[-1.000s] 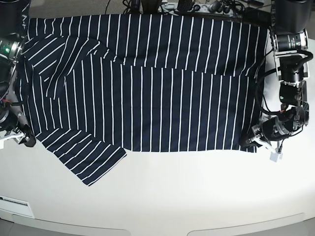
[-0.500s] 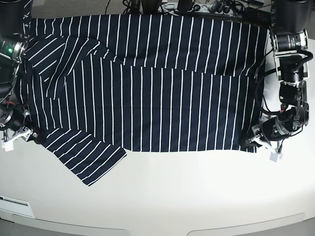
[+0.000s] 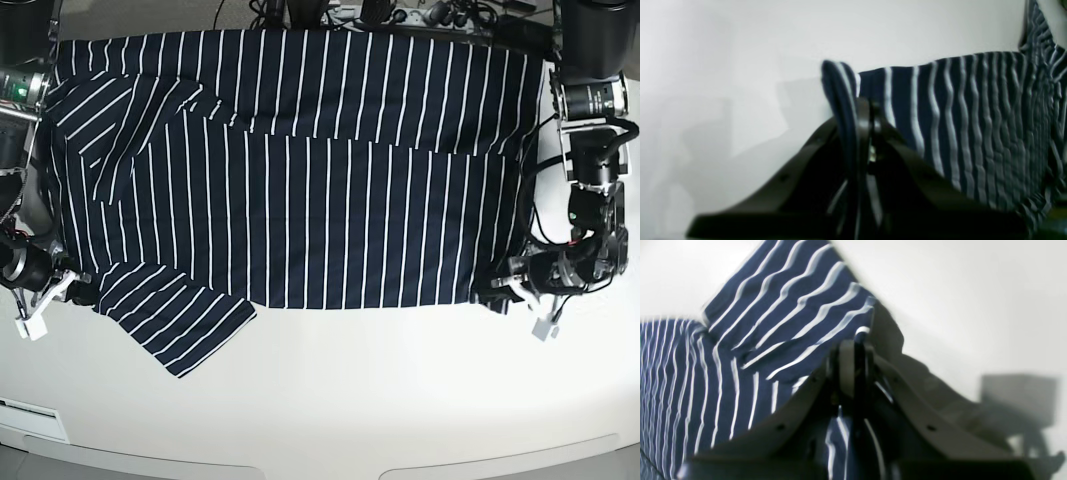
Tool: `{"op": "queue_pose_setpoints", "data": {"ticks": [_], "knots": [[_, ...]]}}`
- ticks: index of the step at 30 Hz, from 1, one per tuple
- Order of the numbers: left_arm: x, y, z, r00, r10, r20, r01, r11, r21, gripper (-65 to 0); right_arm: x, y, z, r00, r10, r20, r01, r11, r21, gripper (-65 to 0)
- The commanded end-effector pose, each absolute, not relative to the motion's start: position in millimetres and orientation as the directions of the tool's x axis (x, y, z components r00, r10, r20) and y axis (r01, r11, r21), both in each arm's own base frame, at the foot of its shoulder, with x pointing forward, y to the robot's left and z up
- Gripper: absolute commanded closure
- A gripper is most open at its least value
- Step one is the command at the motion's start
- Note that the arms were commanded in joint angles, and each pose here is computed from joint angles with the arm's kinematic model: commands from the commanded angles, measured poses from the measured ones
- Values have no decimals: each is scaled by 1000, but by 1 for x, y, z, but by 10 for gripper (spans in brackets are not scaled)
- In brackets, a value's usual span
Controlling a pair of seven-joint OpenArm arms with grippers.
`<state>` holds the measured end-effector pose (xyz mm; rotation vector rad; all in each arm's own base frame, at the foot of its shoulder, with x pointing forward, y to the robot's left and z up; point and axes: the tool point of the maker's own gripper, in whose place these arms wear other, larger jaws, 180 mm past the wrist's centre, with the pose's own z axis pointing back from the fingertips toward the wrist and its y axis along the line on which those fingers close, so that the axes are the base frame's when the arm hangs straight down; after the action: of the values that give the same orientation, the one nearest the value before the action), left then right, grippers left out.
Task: Fold the T-shirt properly
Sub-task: 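Lift the hem and fold it over toward the shoulder edge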
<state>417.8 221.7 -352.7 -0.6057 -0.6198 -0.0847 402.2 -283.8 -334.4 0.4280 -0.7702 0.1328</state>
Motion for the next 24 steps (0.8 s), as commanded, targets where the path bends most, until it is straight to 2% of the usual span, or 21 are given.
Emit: {"op": "queue_pose_setpoints", "data": {"ticks": [1, 7, 11, 15, 18, 24], "knots": [[438, 224, -315, 760, 108, 641, 310, 807, -503, 0, 415, -292, -298, 639, -5, 769, -315, 911, 267, 0], [439, 230, -264, 704, 125, 699, 419, 721, -552, 0, 389, -287, -260, 548, 219, 807, -447, 892, 62, 0], [427, 239, -252, 720, 121, 684, 433, 692, -578, 0, 363, -271, -251, 517, 293, 804, -528, 849, 30, 0], [411, 246, -249, 744, 124, 657, 435, 656, -617, 0, 340, -263, -261, 528, 369, 765, -573, 820, -1, 0], [399, 260, -258, 773, 90, 628, 413, 680, -606, 0, 328, -264, -266, 542, 387, 746, -577, 817, -3, 0], [388, 286, -257, 780, 81, 621, 381, 725, -574, 0, 323, -299, -252, 562, 351, 749, -494, 868, -36, 0]]}}
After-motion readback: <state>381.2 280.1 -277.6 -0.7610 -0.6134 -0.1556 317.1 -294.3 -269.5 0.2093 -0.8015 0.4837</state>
